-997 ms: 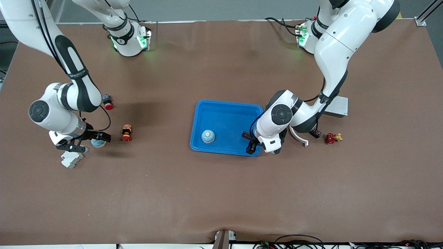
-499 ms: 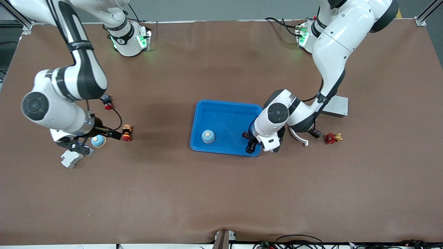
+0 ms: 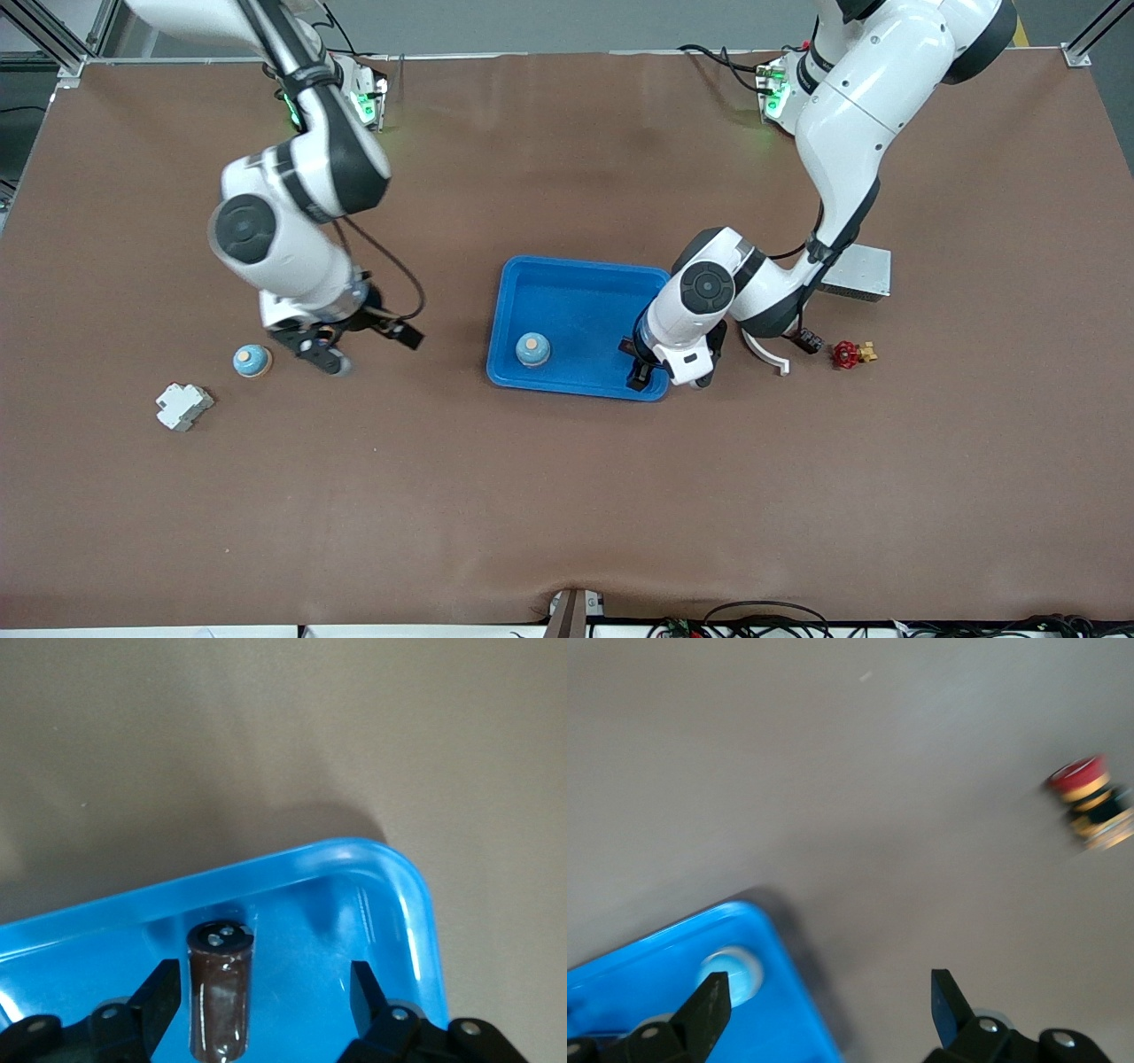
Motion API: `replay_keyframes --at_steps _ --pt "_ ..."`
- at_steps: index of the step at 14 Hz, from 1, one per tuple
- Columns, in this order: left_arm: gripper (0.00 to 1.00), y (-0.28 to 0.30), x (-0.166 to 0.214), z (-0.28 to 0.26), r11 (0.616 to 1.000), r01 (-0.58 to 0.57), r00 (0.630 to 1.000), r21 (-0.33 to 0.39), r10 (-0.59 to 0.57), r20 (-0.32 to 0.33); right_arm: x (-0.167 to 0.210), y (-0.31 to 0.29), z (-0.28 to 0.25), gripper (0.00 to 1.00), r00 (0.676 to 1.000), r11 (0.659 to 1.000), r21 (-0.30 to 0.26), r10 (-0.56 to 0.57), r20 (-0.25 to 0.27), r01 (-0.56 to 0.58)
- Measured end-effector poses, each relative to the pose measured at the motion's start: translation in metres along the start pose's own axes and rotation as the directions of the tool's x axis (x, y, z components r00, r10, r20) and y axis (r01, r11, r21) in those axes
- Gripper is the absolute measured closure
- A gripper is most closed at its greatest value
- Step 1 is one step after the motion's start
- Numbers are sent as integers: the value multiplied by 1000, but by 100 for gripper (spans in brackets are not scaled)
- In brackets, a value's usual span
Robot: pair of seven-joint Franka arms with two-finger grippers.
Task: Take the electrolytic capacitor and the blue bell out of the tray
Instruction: 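Grasp the second bell with the right gripper while the left gripper lifts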
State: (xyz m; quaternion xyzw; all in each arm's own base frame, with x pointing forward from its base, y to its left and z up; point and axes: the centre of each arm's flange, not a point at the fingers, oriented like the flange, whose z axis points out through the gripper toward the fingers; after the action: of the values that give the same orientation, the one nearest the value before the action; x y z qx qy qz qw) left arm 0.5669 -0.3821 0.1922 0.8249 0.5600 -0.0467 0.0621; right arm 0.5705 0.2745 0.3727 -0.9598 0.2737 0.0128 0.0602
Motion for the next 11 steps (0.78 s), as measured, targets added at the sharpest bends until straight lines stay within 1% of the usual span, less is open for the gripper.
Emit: replay_keyframes --at_steps 1,3,6,7,8,9,10,11 --pt "15 -2 -1 2 1000 -2 1000 15 2 -9 -19 -16 11 0 1000 1000 11 17 -6 -17" --pt "15 -8 -4 7 998 -10 1000 59 11 -29 -47 -43 37 0 999 999 5 46 -9 -46" --pt "15 -15 -12 12 995 -13 999 100 18 -51 -66 -78 77 0 995 995 -35 88 -57 -90" --pt "20 -16 -15 12 994 -16 998 104 22 -53 -72 -89 93 0 993 994 -46 96 -67 -99" --pt "20 -17 -18 13 994 -19 998 105 25 -53 -79 -98 111 0 993 993 -58 101 -69 -105" --pt "28 -17 -20 13 994 -24 998 104 30 -56 -84 -104 125 0 993 992 -66 99 -71 -103" --pt "38 -16 -21 12 995 -35 997 98 41 -65 -88 -109 137 0 992 993 -64 98 -73 -103" --pt "52 -14 -21 9 995 -44 996 88 51 -74 -92 -113 146 0 992 993 -55 102 -76 -106"
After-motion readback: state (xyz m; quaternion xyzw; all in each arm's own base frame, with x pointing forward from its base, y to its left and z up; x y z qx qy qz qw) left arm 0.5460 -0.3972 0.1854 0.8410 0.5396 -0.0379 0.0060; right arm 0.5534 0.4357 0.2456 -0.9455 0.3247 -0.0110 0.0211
